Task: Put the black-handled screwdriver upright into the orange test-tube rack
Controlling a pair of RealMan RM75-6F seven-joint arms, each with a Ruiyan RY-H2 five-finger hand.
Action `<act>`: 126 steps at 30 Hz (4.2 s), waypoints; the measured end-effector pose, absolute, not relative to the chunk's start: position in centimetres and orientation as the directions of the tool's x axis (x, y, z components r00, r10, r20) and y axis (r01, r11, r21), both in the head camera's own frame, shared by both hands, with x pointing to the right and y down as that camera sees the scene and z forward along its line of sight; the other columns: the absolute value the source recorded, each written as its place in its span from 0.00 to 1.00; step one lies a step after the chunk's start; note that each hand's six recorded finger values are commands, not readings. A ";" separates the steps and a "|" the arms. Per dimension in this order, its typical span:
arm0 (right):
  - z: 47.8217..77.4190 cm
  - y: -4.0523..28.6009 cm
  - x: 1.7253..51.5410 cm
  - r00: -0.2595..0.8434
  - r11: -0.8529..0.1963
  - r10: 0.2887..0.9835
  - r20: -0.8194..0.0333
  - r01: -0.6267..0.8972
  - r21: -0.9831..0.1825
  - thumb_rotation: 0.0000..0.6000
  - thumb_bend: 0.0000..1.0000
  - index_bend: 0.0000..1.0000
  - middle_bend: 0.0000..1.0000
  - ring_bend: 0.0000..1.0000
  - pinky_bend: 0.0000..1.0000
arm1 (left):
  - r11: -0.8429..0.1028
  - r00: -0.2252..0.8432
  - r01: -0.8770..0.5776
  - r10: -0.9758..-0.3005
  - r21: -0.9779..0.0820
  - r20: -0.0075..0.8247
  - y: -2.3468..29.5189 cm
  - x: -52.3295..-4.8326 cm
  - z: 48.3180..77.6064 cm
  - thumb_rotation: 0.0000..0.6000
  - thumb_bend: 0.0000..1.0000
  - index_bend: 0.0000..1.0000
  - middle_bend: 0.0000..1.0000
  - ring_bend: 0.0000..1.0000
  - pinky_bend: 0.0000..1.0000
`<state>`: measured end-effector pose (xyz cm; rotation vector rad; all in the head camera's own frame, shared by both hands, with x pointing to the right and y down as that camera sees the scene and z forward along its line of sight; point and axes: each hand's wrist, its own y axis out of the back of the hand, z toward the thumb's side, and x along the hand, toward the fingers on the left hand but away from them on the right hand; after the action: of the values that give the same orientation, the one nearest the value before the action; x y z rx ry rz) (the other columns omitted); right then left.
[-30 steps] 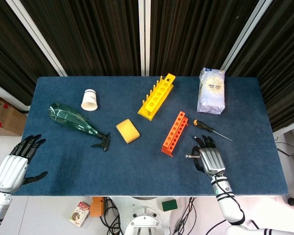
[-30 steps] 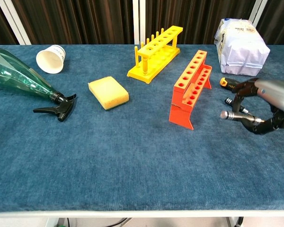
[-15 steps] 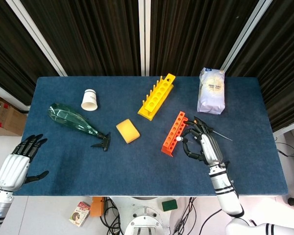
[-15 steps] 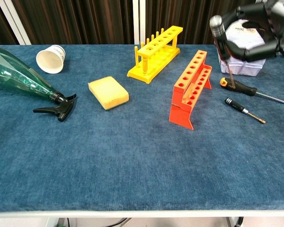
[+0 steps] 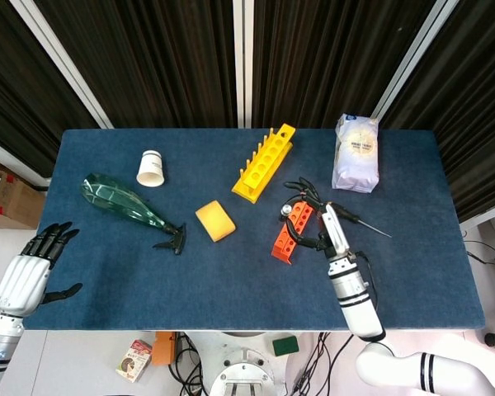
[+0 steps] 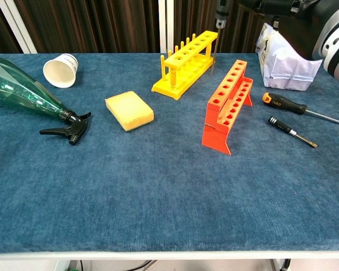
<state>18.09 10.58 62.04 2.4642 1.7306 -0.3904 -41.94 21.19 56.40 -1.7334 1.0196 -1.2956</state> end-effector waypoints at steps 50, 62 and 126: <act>65.5 12.3 19.9 0.289 -0.322 0.890 -0.352 0.946 -0.039 1.00 0.43 0.73 0.18 0.00 0.00 | -0.442 0.175 -0.161 -0.893 -0.883 0.415 21.2 -41.9 56.8 1.00 0.07 0.14 0.09 0.05 0.19; 67.6 12.7 20.1 0.288 -0.341 0.873 -0.394 0.937 -0.070 1.00 0.43 0.75 0.18 0.00 0.00 | -0.435 0.179 -0.162 -0.896 -0.886 0.407 21.3 -41.9 56.6 1.00 0.07 0.14 0.09 0.05 0.19; 61.7 12.5 29.6 0.291 -0.322 0.946 -0.145 0.777 -0.540 1.00 0.43 0.40 0.22 0.00 0.00 | -0.413 0.202 -0.139 -0.902 -0.900 0.382 18.5 -40.3 57.0 1.00 0.07 0.14 0.09 0.05 0.19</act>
<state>29.59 12.53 61.67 2.7985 1.9745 -0.8051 -40.29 18.48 56.98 -1.7227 0.9835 -1.2779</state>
